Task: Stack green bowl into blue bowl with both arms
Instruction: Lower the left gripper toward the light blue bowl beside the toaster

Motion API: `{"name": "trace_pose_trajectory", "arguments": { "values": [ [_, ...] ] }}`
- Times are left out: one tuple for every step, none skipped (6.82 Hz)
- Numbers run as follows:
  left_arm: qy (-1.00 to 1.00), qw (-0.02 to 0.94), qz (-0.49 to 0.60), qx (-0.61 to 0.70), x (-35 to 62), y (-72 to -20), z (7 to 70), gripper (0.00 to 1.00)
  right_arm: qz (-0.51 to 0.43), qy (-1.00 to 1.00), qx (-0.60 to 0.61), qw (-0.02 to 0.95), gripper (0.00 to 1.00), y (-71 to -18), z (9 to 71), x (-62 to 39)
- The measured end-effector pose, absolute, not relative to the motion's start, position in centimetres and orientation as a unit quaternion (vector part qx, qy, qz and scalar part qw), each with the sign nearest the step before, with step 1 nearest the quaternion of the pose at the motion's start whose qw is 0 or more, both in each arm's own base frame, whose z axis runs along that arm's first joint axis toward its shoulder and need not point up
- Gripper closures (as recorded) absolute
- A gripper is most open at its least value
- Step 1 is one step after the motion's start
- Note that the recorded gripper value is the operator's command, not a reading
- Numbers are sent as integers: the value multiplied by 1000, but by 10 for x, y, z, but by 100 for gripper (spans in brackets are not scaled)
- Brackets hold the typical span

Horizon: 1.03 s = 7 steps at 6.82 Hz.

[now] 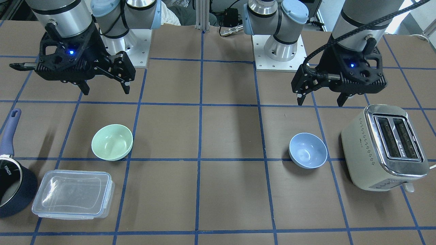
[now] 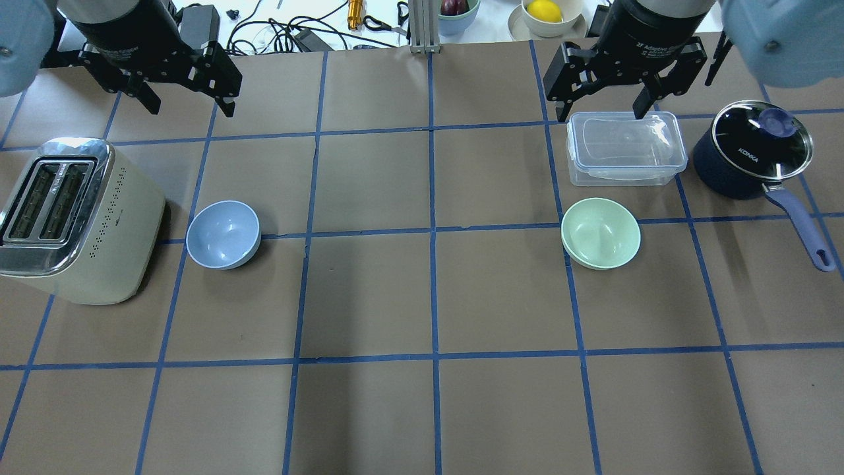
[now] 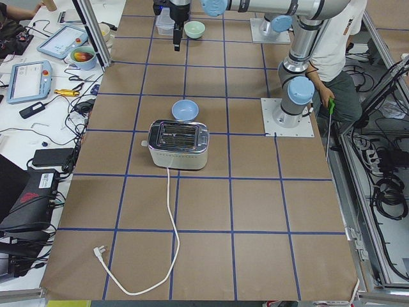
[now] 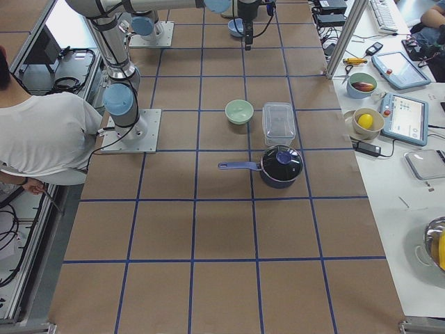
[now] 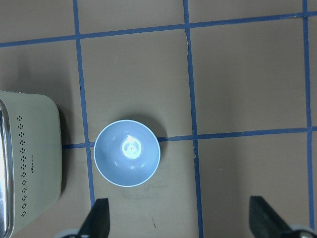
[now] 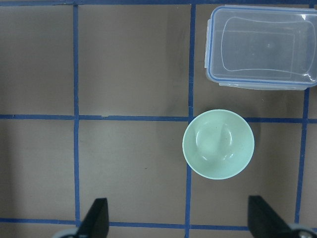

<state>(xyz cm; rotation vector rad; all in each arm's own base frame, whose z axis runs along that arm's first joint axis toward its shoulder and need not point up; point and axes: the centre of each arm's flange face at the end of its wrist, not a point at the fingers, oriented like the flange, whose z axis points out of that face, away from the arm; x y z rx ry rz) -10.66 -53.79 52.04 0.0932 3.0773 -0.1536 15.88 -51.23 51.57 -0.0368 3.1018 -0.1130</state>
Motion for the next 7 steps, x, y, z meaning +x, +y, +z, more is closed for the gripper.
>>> {"name": "trace_pose_trajectory", "arguments": {
  "values": [
    [998, 29, -49, 30, -107, -538, 519, 0, -35, 999, -11, 19, 0, -512, 516, 159],
    [998, 29, -47, 30, -107, -537, 518, 0, -33, 999, -10, 19, 0, -511, 516, 160],
    [998, 29, -46, 30, -107, -537, 517, 0, -32, 999, -10, 18, 0, -511, 516, 160],
    [998, 30, -41, 32, -107, -537, 512, 0, -32, 999, -10, 18, 0, -511, 516, 160],
    [999, 32, -27, 34, -105, -535, 498, 0, -32, 999, -10, 18, 0, -511, 516, 160],
    [999, 32, -4, 25, -94, -533, 470, 0, -32, 999, -10, 18, 0, -511, 516, 160],
    [999, 27, 14, 7, -74, -534, 432, 0, -32, 999, -10, 18, 0, -511, 516, 160]
  ]
}}
